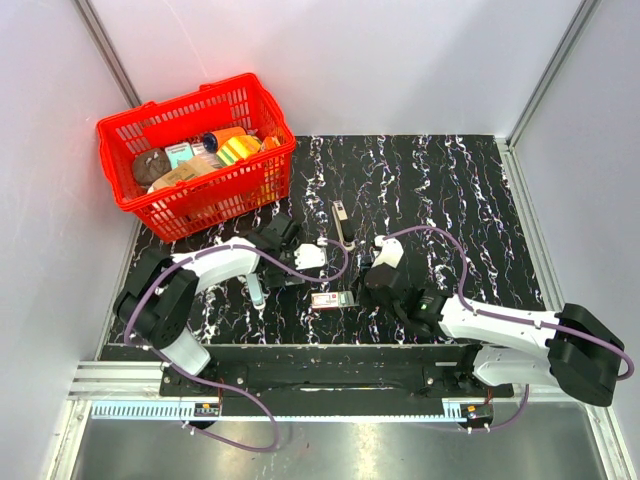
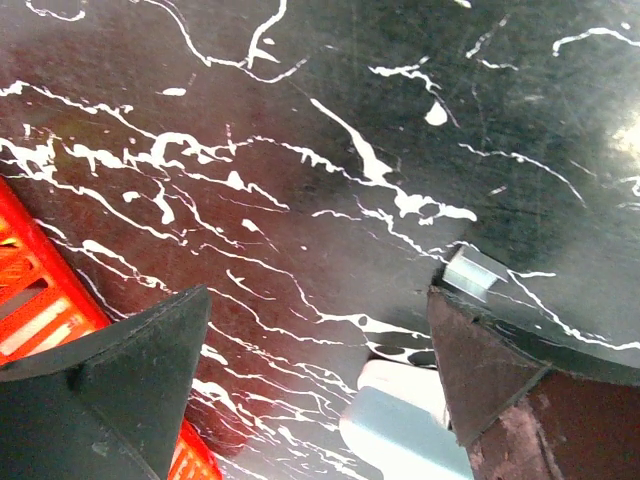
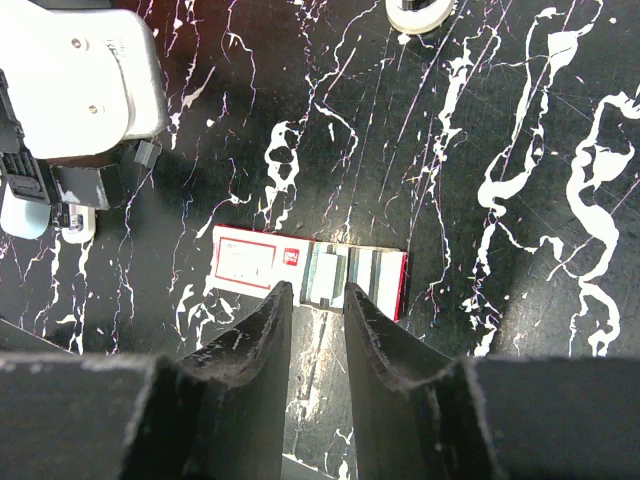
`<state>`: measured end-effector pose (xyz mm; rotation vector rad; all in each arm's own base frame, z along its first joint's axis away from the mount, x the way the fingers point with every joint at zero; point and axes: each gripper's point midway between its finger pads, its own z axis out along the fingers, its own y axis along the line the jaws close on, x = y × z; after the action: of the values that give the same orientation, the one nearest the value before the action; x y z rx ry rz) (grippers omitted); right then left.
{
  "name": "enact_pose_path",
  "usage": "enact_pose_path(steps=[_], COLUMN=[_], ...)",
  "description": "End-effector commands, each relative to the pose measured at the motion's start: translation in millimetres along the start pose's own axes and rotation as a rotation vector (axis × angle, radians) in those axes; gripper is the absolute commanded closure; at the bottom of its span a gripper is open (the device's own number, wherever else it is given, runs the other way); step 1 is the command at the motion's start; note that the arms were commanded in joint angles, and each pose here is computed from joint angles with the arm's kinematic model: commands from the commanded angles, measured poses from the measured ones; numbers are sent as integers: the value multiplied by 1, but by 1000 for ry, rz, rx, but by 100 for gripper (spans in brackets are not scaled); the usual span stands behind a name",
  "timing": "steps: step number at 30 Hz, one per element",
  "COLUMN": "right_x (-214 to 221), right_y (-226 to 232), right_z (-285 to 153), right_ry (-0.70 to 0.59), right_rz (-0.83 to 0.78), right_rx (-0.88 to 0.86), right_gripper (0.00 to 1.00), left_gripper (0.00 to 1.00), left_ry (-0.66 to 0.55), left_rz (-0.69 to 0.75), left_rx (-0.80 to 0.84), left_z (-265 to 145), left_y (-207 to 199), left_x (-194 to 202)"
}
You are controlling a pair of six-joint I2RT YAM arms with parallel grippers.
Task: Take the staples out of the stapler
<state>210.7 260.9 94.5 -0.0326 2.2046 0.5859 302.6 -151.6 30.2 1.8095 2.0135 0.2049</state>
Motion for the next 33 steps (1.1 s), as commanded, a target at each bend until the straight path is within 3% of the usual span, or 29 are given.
enact_pose_path(steps=[1,15,33], right_x=[-21,-21,-21], right_y=[4,3,3], right_z=[-2,-2,-3], right_ry=[-82,-87,-88], right_rz=[47,52,53], right_rx=[-2,0,-4], right_gripper=[67,67,67], left_gripper=[5,5,5], left_ry=[1,31,-65], left_rz=[45,92,53], left_rx=[-37,2,133], left_z=[11,21,-3], left_y=[6,-9,-42], left_x=[-8,-7,-41])
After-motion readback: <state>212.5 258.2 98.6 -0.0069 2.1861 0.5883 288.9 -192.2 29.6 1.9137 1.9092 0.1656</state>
